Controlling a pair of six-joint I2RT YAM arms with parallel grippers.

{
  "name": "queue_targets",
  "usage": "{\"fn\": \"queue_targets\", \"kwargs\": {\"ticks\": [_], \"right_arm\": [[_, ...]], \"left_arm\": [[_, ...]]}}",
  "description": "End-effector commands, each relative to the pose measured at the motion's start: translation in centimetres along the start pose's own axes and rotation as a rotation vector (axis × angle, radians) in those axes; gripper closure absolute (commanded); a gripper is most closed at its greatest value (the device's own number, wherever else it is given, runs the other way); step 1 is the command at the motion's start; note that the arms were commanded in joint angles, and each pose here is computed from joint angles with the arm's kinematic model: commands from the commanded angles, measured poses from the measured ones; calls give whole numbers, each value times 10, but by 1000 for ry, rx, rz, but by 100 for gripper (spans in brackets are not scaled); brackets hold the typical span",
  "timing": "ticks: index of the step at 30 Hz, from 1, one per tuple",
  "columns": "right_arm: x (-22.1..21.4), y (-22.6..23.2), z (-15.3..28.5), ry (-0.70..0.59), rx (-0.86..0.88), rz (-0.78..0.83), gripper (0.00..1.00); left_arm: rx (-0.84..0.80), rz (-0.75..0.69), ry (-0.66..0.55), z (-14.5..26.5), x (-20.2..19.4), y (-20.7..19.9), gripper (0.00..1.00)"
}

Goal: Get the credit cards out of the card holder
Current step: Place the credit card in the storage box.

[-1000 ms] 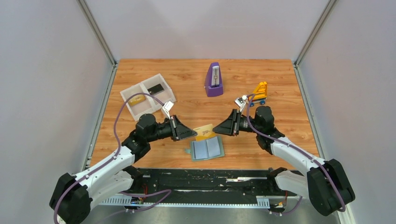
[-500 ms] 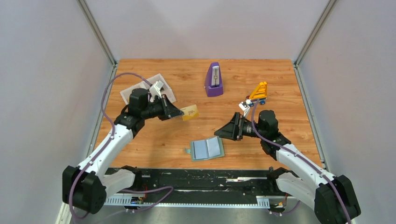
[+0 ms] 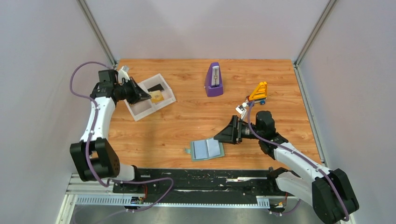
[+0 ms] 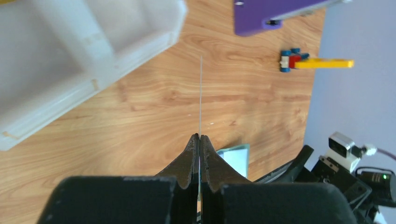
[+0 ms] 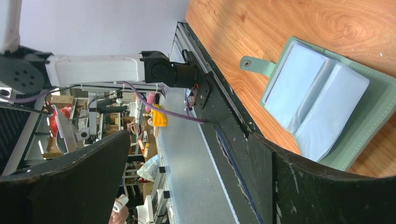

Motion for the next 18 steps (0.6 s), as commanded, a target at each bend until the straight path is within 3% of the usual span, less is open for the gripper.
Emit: {"fn": "queue_targets", "kwargs": {"ticks": [1, 9, 18], "right_arm": [[3, 0, -1, 21, 37, 53, 0], [9, 3, -2, 18, 25, 87, 0], [16, 5, -3, 8, 7, 98, 0]], "left_arm": [[106, 65, 35, -6, 21, 41, 100], [205, 143, -42, 4, 81, 95, 100], [215, 198, -74, -7, 121, 119, 100]]}}
Point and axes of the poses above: each gripper's point midway between its finger pads, its own z axis back along the fingers, its own y axis along the line the jaws close on, x = y × z, the point moved 9 cm from there along z, back along the fingers, and after that the axes turned 10 degrees about z, right-handed, at the moved point
